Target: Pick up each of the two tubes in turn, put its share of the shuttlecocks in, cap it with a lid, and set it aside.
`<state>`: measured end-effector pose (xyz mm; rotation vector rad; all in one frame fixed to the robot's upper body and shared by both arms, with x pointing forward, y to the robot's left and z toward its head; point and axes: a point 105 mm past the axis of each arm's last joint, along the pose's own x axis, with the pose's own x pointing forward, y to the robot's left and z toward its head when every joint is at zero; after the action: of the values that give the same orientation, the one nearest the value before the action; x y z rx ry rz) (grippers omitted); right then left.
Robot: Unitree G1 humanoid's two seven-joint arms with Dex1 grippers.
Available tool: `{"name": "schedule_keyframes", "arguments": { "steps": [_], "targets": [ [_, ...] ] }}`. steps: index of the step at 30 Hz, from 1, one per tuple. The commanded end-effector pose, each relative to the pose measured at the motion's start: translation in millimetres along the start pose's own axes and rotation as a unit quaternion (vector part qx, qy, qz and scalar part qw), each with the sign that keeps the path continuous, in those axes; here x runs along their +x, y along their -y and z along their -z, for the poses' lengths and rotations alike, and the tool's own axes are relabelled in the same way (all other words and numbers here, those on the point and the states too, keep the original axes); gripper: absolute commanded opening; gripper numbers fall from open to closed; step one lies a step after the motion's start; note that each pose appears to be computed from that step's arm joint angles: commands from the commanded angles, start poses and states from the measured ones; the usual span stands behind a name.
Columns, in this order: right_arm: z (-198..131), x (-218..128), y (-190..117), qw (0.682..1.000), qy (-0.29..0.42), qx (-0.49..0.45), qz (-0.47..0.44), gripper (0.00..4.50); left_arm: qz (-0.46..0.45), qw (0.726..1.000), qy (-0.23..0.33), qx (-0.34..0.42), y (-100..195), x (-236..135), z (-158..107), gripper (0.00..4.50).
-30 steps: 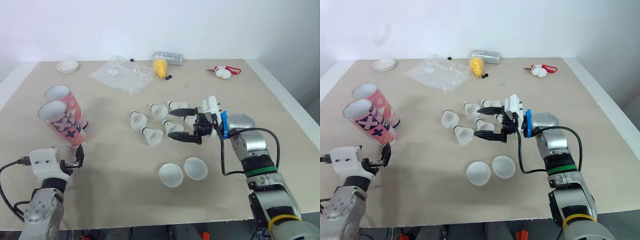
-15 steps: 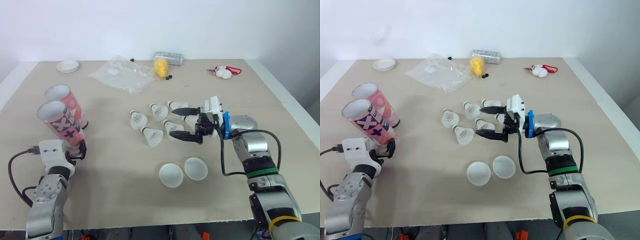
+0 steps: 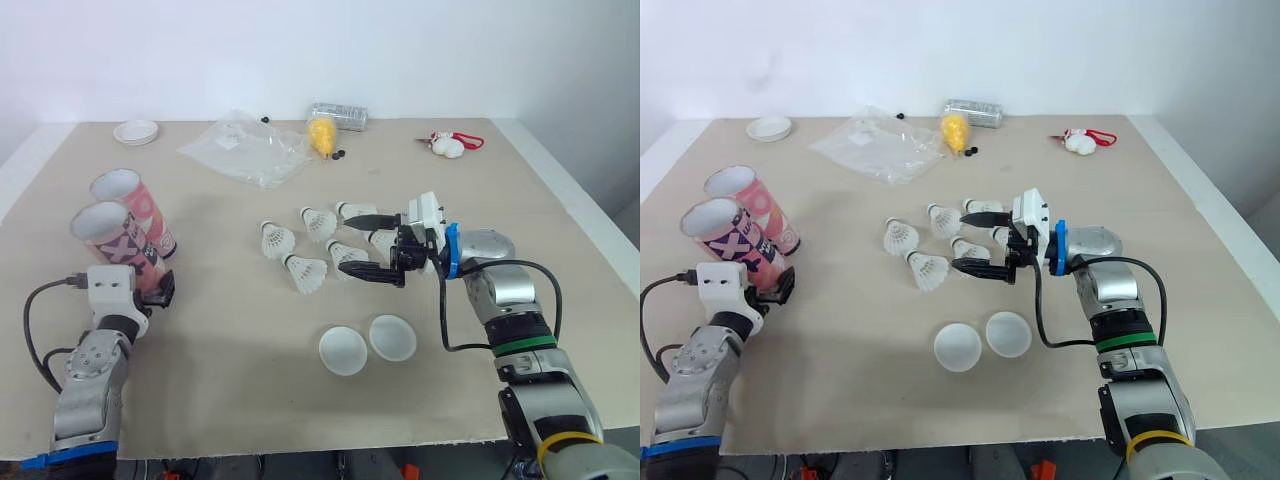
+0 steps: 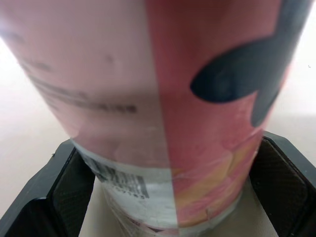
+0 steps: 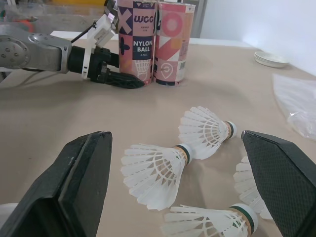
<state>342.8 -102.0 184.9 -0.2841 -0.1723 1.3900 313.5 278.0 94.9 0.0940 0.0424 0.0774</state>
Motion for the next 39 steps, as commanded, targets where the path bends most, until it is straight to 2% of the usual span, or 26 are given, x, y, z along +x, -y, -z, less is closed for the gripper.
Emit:
{"name": "schedule_keyframes", "arguments": {
  "steps": [1, 5, 17, 25, 29, 32, 39],
  "targets": [
    [-16.1, -3.5, 4.0, 0.999, 0.012, -0.031, 0.007, 4.50, 0.006, 1.000, 0.011, 0.016, -4.9, 3.7, -4.6, 4.24],
    [-16.4, -4.3, 4.0, 0.999, 0.010, -0.031, 0.008, 4.50, 0.008, 1.000, 0.015, 0.018, -6.9, 5.4, -5.2, 3.07],
    [-17.6, -7.3, 4.7, 0.999, 0.003, -0.033, 0.010, 4.50, 0.047, 0.998, 0.034, 0.039, 2.5, -5.4, -12.1, 3.07],
    [-18.3, -12.8, 3.3, 0.999, 0.000, -0.031, 0.012, 4.50, 0.200, 0.974, 0.036, 0.103, 30.9, -25.2, -21.3, 3.07],
    [-23.8, -20.5, -5.5, 1.000, 0.006, -0.028, 0.007, 4.50, 0.351, 0.921, 0.015, 0.168, 56.8, -39.7, -27.4, 3.07],
    [-25.0, -21.7, -10.7, 1.000, 0.004, -0.029, 0.004, 4.50, 0.393, 0.899, 0.007, 0.192, 61.5, -40.3, -31.6, 3.07],
    [-25.9, -25.2, -23.7, 0.999, -0.004, -0.042, 0.012, 4.50, 0.578, 0.755, -0.044, 0.306, 86.5, -34.8, -51.9, 3.07]
  ]
}}
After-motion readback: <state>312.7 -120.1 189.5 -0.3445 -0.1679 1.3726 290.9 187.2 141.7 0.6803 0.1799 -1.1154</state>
